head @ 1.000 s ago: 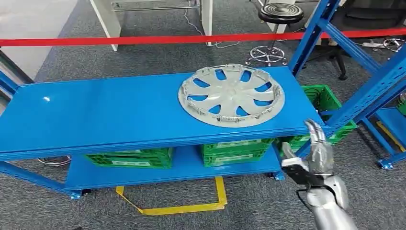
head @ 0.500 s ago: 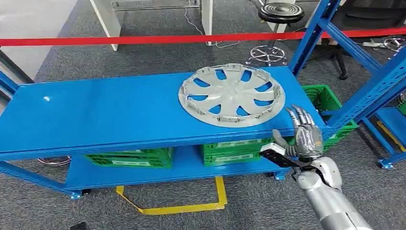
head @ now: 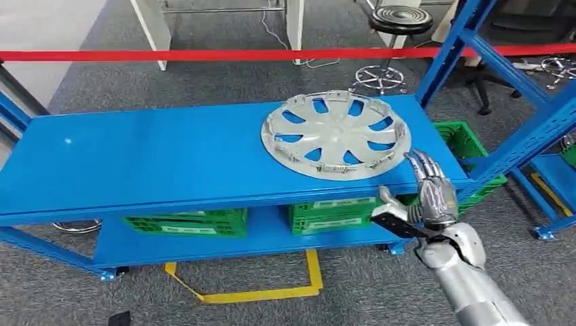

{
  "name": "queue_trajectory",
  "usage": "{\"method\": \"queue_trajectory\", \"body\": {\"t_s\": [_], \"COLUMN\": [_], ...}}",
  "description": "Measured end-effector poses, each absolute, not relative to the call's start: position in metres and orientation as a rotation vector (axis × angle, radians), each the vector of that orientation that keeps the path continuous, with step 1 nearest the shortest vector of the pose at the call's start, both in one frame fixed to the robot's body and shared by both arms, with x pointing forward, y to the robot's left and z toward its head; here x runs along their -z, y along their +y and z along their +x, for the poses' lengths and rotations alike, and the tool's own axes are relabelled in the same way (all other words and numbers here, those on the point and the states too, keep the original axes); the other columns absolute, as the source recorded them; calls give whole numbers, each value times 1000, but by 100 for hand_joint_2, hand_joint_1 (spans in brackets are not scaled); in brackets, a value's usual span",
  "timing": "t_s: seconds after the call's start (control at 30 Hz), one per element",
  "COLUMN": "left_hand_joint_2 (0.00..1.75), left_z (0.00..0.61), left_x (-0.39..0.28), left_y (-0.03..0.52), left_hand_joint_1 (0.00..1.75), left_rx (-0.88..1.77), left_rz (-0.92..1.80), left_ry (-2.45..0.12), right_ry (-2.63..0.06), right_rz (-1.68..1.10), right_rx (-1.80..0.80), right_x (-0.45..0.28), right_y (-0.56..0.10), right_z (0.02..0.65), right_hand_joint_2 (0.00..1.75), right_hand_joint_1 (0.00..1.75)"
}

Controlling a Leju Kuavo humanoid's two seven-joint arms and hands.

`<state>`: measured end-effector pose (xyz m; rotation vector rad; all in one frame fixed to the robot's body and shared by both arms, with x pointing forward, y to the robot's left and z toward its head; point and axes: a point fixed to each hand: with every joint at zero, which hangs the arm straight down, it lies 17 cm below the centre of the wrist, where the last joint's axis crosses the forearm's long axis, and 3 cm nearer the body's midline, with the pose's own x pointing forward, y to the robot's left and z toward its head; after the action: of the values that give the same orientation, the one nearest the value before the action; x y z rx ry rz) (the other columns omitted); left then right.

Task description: Take the parts from the cabinet and place them on the table.

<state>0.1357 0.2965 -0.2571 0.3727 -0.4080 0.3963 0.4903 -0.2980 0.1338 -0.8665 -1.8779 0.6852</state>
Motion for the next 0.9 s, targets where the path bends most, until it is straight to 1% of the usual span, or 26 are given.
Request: {"method": "queue_trajectory", "body": {"t_s": [0.13,0.43,0.9], "left_hand_joint_2": [0,0,0], "left_z": [136,141,139], "left_x": [258,257,258], "left_y": [292,291,293], "left_hand_joint_1": [0,0,0], "left_rx": [-321,-263,-256], "left_rz": [374,379,377], "left_ry": [-397,-404,-397], "right_ry": [-1895,-1930,-1903], "right_rz": [-797,-781,-757], "right_rx": [-695,-729,-753], "right_x": [-140,-161,-145], "right_y": [-294,-283,-278], "right_z": [495,513,510], "right_hand_joint_2": [0,0,0], "right_hand_joint_1": [0,0,0]}}
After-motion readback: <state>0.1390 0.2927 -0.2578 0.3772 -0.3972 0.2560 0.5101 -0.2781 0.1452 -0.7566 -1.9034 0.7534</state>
